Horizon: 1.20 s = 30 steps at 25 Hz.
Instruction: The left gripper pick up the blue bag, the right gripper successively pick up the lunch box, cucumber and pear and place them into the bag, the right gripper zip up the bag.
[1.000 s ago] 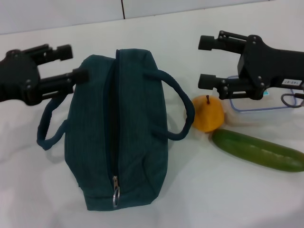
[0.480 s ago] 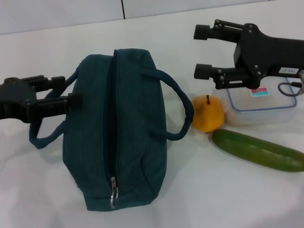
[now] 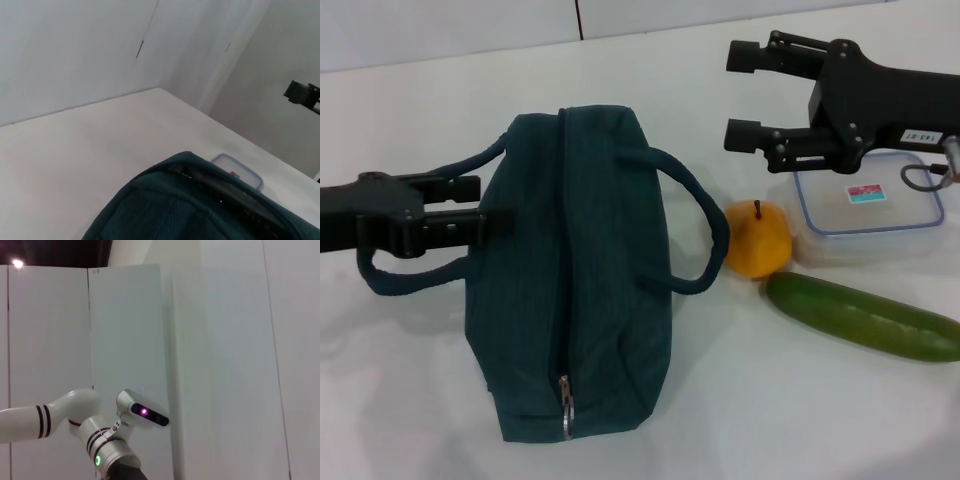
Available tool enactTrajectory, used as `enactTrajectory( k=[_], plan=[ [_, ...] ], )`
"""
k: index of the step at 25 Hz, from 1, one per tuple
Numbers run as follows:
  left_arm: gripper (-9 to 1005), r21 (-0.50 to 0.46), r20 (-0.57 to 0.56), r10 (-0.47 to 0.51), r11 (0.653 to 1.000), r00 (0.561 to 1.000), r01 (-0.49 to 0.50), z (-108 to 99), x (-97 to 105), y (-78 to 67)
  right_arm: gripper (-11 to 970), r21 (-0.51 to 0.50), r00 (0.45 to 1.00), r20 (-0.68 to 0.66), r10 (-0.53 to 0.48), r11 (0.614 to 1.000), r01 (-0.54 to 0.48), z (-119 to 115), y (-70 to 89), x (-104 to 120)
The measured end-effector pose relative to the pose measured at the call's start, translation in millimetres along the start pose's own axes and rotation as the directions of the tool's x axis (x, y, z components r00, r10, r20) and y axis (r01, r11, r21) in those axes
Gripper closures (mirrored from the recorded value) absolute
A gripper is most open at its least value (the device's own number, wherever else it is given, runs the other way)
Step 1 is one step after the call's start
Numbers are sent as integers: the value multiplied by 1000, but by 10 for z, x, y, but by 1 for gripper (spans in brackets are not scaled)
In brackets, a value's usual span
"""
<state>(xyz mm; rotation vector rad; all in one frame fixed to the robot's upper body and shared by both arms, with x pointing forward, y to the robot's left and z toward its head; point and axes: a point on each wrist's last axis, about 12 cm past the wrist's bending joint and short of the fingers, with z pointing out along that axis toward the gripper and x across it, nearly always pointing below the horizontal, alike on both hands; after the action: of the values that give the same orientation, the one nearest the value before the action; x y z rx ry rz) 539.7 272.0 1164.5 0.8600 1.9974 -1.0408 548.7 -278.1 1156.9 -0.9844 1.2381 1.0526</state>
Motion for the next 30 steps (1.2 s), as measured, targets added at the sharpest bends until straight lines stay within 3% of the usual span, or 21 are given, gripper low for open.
enactTrajectory(
  k=[12,25,30],
  plan=[
    [275,-55,-17,4,998,1000,-5,38,-28,79,116,54,1000,-13,-1,999,2,16,-54,34],
    [316,-33,-78,37,999,996,-40,169,-61,85,117,64,1000,-19,3,998,-2,54,-84,45],
    [509,-29,-74,66,997,995,-68,168,-79,81,117,76,1000,-18,10,997,-8,61,-83,67]
  ],
)
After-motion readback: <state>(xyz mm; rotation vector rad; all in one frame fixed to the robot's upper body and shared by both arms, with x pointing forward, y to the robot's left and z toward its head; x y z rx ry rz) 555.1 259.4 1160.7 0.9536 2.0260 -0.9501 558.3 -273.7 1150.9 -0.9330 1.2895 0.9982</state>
